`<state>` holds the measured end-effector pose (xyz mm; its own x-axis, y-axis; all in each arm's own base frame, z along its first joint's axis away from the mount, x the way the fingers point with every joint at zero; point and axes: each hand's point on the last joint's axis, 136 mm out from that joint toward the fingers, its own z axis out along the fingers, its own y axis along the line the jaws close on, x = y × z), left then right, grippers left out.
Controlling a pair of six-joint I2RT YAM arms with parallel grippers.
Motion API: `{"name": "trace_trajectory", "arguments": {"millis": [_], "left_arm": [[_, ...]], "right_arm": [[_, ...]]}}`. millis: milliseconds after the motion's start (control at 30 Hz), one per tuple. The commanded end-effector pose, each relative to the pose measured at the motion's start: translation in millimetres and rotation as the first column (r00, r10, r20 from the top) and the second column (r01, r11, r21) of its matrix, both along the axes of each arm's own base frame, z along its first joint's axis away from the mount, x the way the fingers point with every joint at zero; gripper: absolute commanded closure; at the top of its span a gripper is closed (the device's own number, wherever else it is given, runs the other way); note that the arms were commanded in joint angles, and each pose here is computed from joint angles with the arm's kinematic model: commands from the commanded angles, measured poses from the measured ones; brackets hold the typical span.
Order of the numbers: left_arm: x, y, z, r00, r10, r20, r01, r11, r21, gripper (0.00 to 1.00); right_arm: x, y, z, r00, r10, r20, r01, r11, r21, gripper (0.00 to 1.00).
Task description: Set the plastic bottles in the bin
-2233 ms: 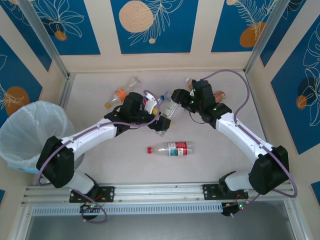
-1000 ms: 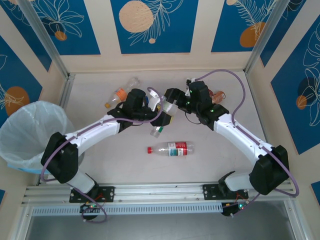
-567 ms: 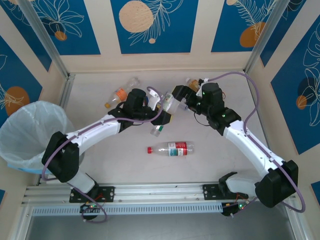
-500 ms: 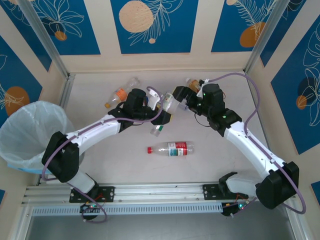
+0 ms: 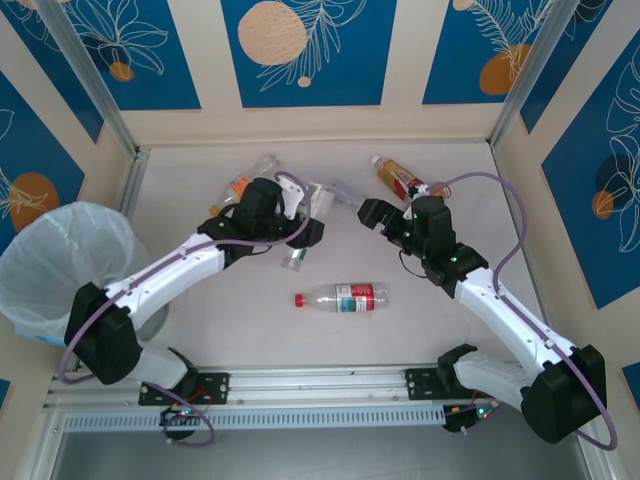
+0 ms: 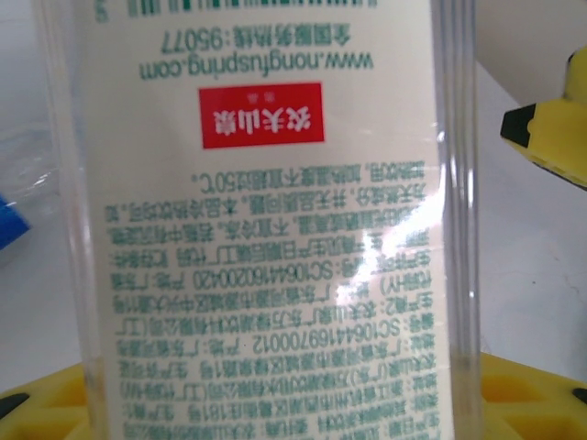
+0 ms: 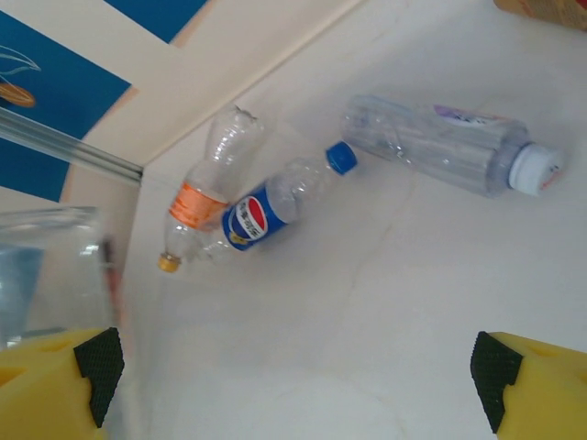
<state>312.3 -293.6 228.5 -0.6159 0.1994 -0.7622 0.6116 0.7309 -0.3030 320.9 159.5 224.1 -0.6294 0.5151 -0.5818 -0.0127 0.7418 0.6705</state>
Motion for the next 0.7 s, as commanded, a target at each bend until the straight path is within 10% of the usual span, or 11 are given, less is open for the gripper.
{"name": "trace_trajectory", "arguments": {"millis": [0,367,667], "left_arm": [[2,32,28,0.994,0.103,0.039,-0.105,0.991,0.077,0.53],[-6,112,105,0.952,0.266,0.149,-0.285,0.951,0.123,0.55],[-15,215,150,0.831,0.51,0.223,-0.549,0.816,0.182,0.56]], "right_arm": [[7,-5,20,0.995,-0.009,0.1,0.008,1.0,0.005,0.0],[14,-8,23,0.983,0.002,0.183,0.001,1.0,-0.016,0.01],[14,-15,22,0.981,-0.019,0.193,0.023,1.0,-0.017,0.0]]}}
